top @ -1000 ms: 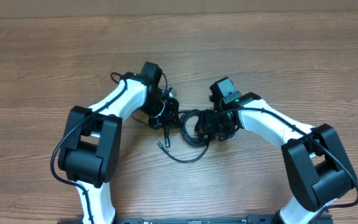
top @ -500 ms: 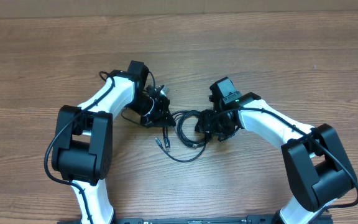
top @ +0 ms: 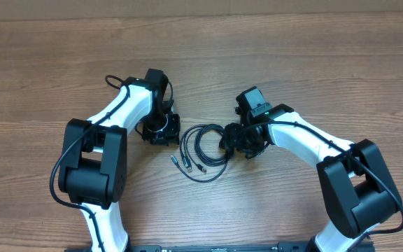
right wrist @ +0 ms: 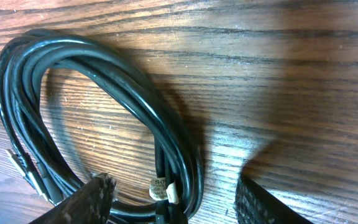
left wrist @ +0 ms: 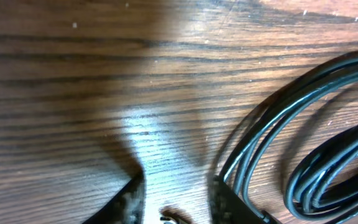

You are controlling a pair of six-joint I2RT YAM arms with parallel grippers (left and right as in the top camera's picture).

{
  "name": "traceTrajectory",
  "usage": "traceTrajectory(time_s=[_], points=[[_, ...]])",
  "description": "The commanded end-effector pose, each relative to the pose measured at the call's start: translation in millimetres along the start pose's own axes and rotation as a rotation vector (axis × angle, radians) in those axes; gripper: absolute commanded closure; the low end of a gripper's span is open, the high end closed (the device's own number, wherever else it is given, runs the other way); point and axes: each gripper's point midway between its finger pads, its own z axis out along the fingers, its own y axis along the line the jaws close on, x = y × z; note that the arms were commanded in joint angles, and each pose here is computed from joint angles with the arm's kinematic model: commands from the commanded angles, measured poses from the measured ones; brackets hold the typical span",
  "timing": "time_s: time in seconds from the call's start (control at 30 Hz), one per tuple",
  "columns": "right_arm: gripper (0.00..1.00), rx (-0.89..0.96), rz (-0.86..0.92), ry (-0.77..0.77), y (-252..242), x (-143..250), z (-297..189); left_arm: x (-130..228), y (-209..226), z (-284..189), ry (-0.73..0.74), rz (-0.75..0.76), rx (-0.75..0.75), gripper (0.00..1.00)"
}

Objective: Untangle cables

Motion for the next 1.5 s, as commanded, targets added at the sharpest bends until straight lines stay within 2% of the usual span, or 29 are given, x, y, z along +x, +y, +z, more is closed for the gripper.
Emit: traceTrajectory(time_s=[0.0,0.1,0.53,0.63,0.83,1.23,1.37,1.43,1.47], points=[[0.38,-0.004,-0.001,0.004,0,2,1,2,-3,3,0.019,0.040,0.020,0.59],[0.39,-0.004,-0.001,0.004,0,2,1,4,-2,3,0.026,0.084,0.015,0.53],[0.38,-0.004,-0.001,0.004,0,2,1,16,-26,13,0.051,0.154,-0.006,0.50],[0.38,-0.003,-0.001,0.004,0,2,1,17,-31,17,0.041,0.139,-0.042,0.53],[0.23,-0.002,-0.001,0.005,-1,2,1,15,-21,21,0.009,0.084,-0.173,0.57],[0.24,-0.001,0.031,0.006,-1,3,1,15,-22,22,0.005,0.079,-0.172,0.59],[0.25,0.005,0.031,0.007,-2,3,1,12,-23,22,-0.008,0.083,-0.167,0.66],[0.20,0.014,0.032,0.007,-4,3,1,10,-24,22,-0.016,0.084,-0.164,0.68],[0.00,0.019,0.033,0.008,-5,4,1,7,-25,23,-0.030,0.088,-0.159,0.69]])
